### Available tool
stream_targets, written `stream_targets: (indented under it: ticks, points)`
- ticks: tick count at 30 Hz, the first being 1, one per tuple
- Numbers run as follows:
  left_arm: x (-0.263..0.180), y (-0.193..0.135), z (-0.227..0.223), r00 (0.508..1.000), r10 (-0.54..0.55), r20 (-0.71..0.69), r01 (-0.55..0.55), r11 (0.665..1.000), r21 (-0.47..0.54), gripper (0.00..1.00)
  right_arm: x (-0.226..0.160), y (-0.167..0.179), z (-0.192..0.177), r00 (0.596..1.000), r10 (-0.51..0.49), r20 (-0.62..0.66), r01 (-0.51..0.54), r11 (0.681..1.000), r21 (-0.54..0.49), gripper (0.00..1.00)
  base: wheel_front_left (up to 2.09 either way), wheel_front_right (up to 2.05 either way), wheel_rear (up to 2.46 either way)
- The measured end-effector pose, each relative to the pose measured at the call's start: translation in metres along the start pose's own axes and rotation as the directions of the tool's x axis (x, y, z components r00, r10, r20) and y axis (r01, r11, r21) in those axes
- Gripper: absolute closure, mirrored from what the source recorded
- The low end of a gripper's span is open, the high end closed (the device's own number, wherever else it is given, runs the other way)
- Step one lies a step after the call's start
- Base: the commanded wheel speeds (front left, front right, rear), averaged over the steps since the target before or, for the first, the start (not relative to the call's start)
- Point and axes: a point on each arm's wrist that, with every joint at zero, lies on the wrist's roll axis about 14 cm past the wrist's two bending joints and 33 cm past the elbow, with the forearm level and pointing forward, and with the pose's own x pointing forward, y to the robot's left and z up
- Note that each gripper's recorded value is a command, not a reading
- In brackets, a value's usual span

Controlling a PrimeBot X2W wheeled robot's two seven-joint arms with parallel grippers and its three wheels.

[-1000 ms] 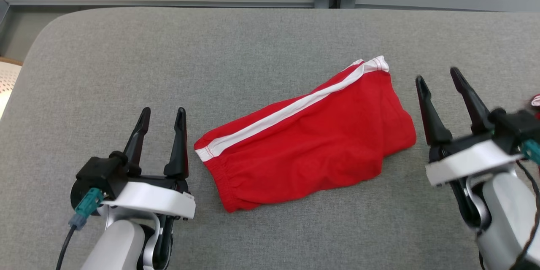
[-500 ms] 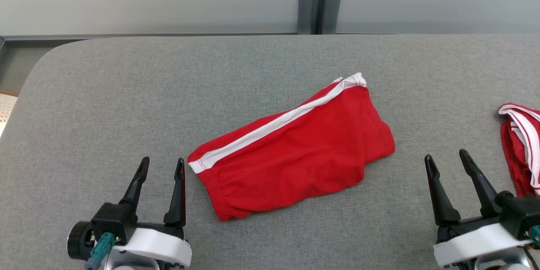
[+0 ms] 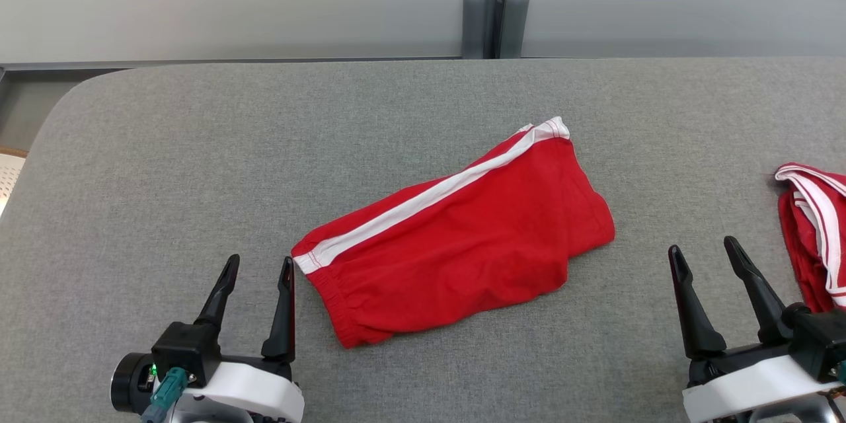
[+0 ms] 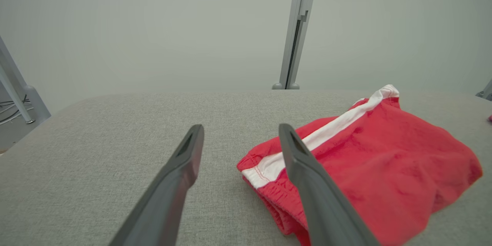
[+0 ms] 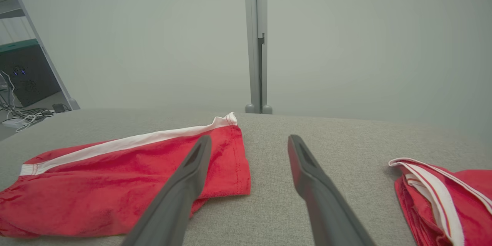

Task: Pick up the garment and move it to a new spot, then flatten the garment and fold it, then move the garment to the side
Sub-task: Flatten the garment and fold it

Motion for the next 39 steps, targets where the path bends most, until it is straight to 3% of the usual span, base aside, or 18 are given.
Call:
stream_targets:
  ticks: [11,21,25,29,36,38,39]
  points:
    - [0.008,0.002,0.015,0.999,0.024,0.049,-0.023,1.000,-0.019,0.00,0.008,-0.007,-0.011,0.999,-0.004,-0.039,0.004,1.000,0.000,0.00,0.00,0.00,0.00]
    - [0.016,0.014,0.036,0.990,0.079,0.118,-0.075,0.997,-0.038,0.00,0.059,-0.008,-0.056,0.982,0.055,-0.179,-0.054,0.998,0.011,0.00,0.00,0.00,0.00]
    - [0.017,0.018,0.034,0.989,0.092,0.116,-0.088,0.995,-0.036,0.00,0.078,0.003,-0.086,0.958,0.094,-0.270,-0.086,0.995,0.040,0.00,0.00,0.00,0.00]
    - [0.017,0.022,0.029,0.989,0.108,0.102,-0.105,0.994,-0.038,0.00,0.084,0.017,-0.122,0.904,0.128,-0.407,-0.106,0.991,0.075,0.00,0.00,0.00,0.00]
    - [0.023,0.015,0.026,0.991,0.087,0.098,-0.084,0.996,-0.035,0.00,0.090,0.037,-0.137,0.857,0.171,-0.486,-0.120,0.984,0.134,0.00,0.00,0.00,0.00]
    - [0.025,0.012,0.026,0.992,0.076,0.097,-0.073,0.997,-0.037,0.00,0.091,0.040,-0.136,0.856,0.179,-0.486,-0.116,0.981,0.157,1.00,0.00,0.00,0.00]
    - [0.025,0.010,0.026,0.993,0.070,0.097,-0.067,0.997,-0.037,0.00,0.091,0.041,-0.136,0.854,0.182,-0.487,-0.118,0.980,0.159,1.00,0.00,0.00,0.00]
